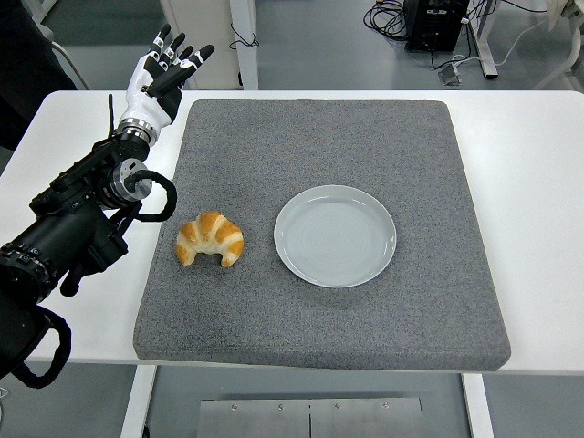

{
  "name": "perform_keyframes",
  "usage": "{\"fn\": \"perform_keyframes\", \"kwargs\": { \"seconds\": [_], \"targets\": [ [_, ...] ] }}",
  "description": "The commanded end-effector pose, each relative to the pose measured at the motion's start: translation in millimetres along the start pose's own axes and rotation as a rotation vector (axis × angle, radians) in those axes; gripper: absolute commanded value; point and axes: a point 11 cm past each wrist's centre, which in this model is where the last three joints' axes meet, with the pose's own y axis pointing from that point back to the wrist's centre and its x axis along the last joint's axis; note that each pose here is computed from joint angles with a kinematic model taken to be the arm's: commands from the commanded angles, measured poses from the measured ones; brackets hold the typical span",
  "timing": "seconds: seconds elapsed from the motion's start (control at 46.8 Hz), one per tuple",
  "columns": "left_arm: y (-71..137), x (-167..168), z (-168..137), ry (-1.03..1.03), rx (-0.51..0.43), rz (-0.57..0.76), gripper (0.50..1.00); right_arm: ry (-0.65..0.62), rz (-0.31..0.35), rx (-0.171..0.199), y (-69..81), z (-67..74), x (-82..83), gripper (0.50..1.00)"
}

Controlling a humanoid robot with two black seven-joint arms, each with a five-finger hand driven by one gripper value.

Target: Place the bread on the plate

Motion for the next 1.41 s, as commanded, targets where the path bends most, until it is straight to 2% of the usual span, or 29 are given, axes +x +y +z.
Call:
{"fn": "perform_keyframes", "kwargs": {
  "seconds": [0.0,0.748,1.068,1.218,1.389],
  "targets": [
    [0.0,0.3,0.2,0.001,0.0,0.001,0.987,0.001,0.001,-0.001,0.0,0.2,0.2,1.0],
    [2.9,-1.6,-1.8,-0.014,0.0,-0.021,0.981,-0.001,-0.002,-0.001,0.0,0.1,-0.5,1.0],
    [11.2,-3.3,9.3,-0.176,0.039,-0.133,0.977,0.0,0.0,0.0,0.0,0.0,0.0,1.0],
    [15.9,-18.3,10.4,-0.245,0.056,-0.219,0.977,0.001,0.001,-0.001,0.0,0.2,0.2,1.0],
    [30.9,-20.7,36.4,-0.404,0.048,-0.34,0.977,-0.001,0.0,-0.001,0.0,0.1,0.1,1.0]
  ]
}}
